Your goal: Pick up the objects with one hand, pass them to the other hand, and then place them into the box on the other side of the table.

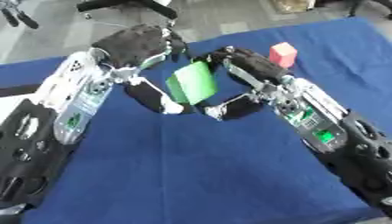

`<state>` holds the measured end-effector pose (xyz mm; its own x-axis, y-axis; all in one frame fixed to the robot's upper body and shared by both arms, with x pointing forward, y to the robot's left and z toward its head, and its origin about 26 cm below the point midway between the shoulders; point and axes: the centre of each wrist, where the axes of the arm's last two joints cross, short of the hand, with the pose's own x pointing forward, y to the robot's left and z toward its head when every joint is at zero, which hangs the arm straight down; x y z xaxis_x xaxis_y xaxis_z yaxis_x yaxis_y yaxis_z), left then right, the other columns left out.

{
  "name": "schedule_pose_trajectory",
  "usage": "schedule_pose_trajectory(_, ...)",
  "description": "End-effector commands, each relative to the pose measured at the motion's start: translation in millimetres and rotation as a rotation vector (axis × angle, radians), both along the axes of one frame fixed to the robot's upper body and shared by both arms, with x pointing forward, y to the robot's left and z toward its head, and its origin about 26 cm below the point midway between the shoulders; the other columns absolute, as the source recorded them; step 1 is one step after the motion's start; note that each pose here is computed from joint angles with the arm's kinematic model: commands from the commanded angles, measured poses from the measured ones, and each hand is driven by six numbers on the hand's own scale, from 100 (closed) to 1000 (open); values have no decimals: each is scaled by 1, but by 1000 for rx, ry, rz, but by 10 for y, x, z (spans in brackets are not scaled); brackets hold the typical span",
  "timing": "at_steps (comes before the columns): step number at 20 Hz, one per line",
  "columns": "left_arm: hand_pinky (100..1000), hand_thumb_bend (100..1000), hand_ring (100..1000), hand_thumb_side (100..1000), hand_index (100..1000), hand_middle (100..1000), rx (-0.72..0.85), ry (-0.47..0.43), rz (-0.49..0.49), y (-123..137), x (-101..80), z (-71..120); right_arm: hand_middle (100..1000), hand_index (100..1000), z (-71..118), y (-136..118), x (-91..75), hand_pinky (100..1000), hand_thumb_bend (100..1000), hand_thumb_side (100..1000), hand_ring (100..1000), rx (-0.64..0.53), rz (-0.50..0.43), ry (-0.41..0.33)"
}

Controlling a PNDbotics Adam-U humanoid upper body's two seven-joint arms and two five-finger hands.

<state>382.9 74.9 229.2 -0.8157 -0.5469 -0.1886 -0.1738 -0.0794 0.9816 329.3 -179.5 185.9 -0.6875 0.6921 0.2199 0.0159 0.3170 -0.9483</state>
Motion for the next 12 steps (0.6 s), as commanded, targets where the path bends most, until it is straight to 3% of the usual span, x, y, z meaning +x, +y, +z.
schedule_pose_trajectory(1, 791, 591, 532, 560, 760, 517, 9, -32, 7, -2, 6, 107, 543, 504, 125, 9, -50, 839, 100, 326, 667, 13, 29, -39)
schedule_pose_trajectory(5, 785, 589, 523, 547, 751, 507, 4, -32, 10, -6, 4, 110, 539, 501, 129, 7, -52, 838, 100, 330, 663, 21, 30, -38)
schedule_pose_trajectory(12, 812, 645, 564, 607, 788, 553, 4, -34, -5, -38, -29, 138, 517, 473, 118, -24, -14, 831, 100, 331, 648, 44, -36, -11)
